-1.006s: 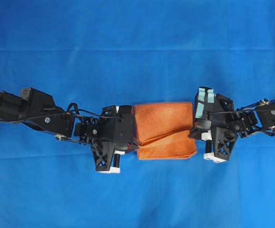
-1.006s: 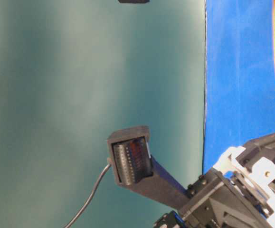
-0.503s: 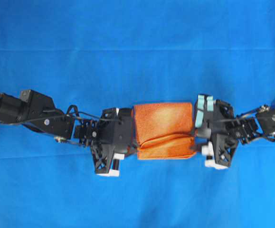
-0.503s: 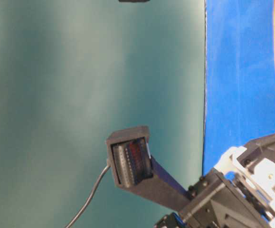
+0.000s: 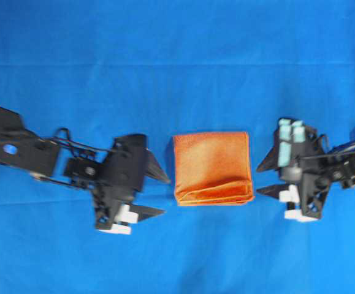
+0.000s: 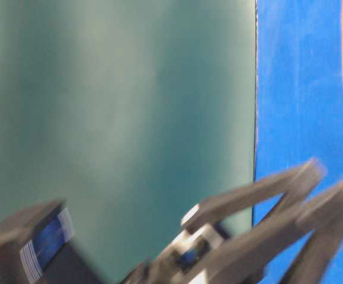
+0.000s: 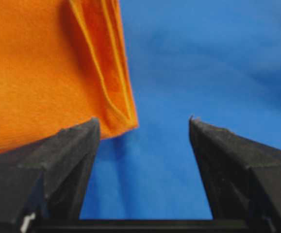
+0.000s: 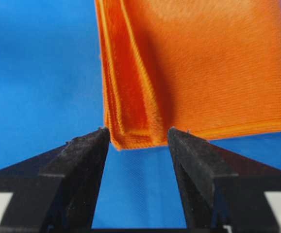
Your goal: Fold the orange towel.
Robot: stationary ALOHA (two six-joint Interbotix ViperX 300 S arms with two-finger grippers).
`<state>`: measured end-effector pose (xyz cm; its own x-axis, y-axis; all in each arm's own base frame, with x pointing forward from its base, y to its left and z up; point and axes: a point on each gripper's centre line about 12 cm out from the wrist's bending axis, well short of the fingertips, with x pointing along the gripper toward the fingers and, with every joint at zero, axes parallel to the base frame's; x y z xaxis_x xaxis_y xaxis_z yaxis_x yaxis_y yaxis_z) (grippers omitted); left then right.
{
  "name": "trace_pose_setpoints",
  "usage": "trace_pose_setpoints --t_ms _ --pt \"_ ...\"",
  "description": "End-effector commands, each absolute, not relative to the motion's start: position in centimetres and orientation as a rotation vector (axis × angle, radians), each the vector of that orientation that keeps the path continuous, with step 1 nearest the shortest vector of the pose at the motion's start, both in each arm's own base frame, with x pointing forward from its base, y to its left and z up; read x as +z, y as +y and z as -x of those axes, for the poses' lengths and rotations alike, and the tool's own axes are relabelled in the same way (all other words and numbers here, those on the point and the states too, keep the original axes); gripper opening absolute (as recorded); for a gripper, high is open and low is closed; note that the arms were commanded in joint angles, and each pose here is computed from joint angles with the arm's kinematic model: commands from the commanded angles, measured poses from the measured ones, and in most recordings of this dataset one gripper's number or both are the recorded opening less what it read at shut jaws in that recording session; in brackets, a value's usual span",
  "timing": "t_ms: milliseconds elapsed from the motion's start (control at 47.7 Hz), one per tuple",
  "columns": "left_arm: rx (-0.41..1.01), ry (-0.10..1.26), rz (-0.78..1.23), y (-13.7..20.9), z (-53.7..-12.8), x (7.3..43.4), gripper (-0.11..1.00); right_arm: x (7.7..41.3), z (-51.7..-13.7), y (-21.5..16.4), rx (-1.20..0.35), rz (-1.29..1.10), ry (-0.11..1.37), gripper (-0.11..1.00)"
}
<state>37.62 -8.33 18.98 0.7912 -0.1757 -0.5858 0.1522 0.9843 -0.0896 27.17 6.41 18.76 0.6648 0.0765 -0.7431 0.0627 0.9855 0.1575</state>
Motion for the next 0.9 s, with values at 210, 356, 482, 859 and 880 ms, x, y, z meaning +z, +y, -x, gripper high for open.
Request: trace_pose_setpoints --t_ms 210,356,482,859,880 --pt "-0.170 0.476 0.057 -6.5 -32.6 24.5 0.66 25.2 -23.8 4.8 0.033 -0.130 0.607 0.57" --pt "-0.158 0.395 0.057 -5.4 -29.6 25.5 0.66 27.2 -21.6 3.8 0.021 -0.115 0.525 0.57" --pt "-0.147 0.333 0.059 -4.5 -27.1 26.3 0.66 27.7 -19.9 2.8 -0.010 -0.082 0.495 0.57" --pt "-0.111 0.176 -0.010 -2.1 -19.0 25.5 0.66 25.7 -14.8 1.0 -0.023 -0.080 0.381 0.57" --pt "-0.105 0.172 -0.009 -2.0 -18.7 25.3 0.66 25.5 -14.6 0.9 -0.024 -0.080 0.381 0.57"
